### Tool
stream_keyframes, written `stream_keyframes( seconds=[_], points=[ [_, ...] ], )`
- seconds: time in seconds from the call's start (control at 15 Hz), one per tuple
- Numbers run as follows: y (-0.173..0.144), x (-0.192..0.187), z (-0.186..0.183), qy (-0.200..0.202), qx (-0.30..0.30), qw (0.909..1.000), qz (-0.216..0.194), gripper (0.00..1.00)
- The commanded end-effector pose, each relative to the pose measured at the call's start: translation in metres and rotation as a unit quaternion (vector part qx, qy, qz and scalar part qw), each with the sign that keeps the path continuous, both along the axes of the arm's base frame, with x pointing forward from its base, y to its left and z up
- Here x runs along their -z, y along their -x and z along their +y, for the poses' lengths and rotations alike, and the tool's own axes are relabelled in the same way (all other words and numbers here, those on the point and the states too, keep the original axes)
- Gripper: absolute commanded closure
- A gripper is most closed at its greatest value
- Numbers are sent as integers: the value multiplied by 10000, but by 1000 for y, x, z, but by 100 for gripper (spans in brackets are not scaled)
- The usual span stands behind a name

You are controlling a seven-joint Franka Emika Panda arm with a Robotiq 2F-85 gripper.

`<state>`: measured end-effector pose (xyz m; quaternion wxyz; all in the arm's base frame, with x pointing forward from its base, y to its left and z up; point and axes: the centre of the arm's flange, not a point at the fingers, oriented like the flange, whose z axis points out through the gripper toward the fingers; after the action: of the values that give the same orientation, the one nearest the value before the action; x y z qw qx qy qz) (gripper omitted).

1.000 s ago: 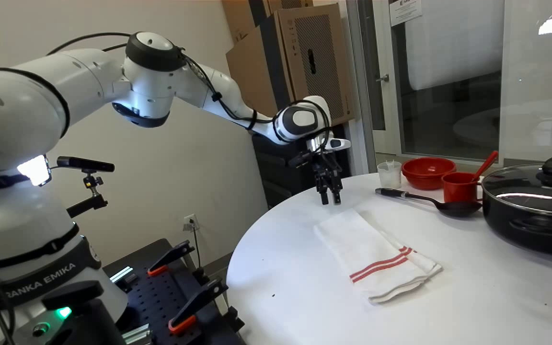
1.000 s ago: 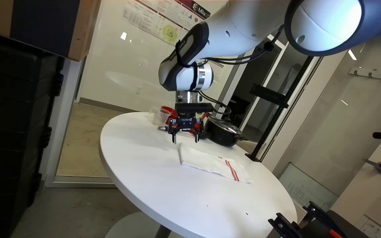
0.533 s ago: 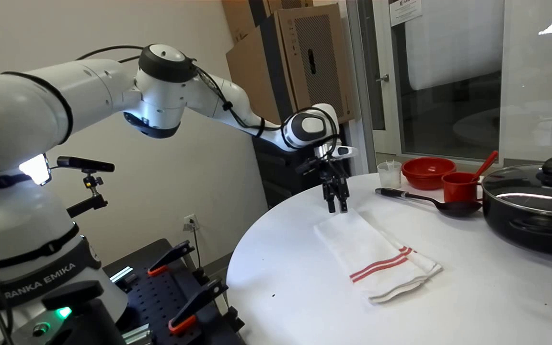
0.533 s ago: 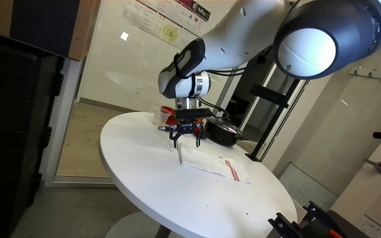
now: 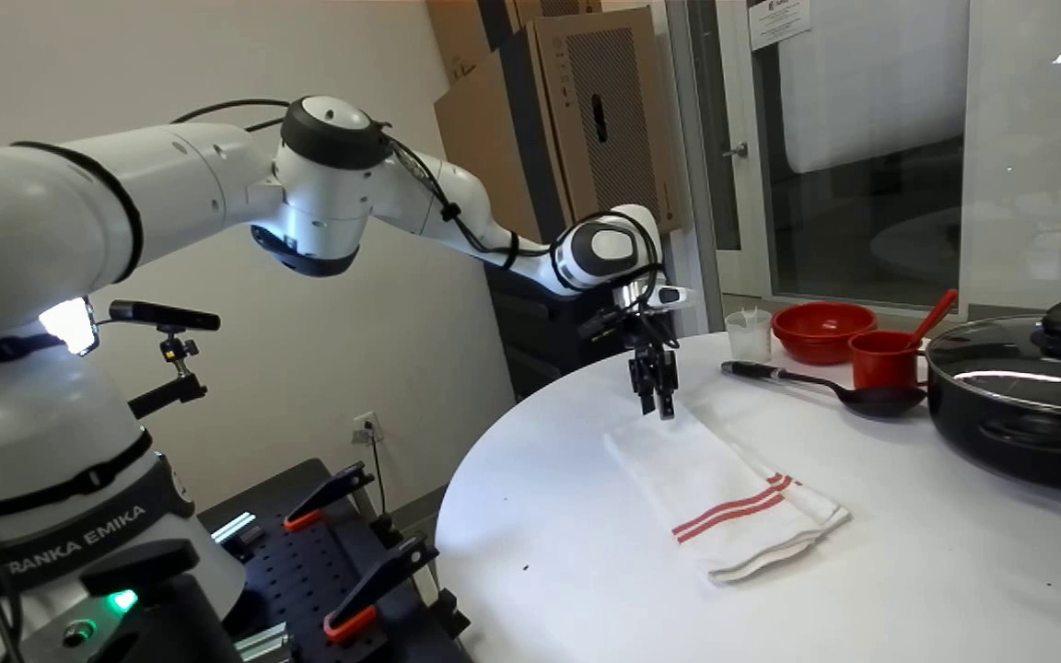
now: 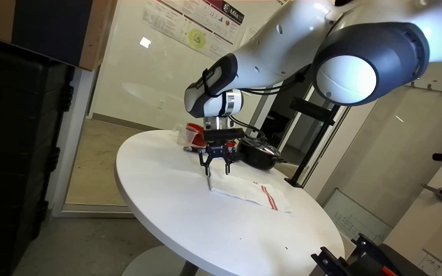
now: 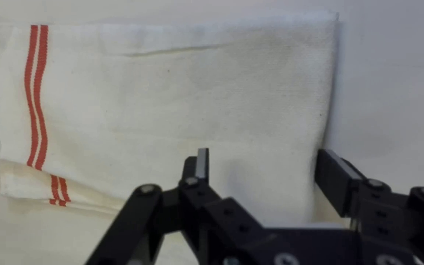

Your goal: Fold the towel

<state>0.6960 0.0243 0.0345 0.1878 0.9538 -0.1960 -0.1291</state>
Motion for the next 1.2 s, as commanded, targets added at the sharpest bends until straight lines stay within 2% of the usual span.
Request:
stream_keyframes(
  seconds=[0.0,0.07,0.2,0.27,0.47,0.6,0.8,0.93,1.13],
  points=[
    [-15,0,18,-12,-68,10000,-37,20],
    [-15,-2,24,-10,-116,9999,-64,22],
    [-17,-3,35,-5,-208,9997,-92,44],
    [-18,-3,41,1,-260,9996,-95,50],
    [-20,0,54,36,-366,9993,-85,53],
    [-21,2,58,59,-406,9991,-65,45],
    [-20,5,54,94,-348,9993,-48,24],
    [-20,6,46,148,-295,9995,-14,20],
    [-19,10,38,207,-243,9995,42,26]
  ],
)
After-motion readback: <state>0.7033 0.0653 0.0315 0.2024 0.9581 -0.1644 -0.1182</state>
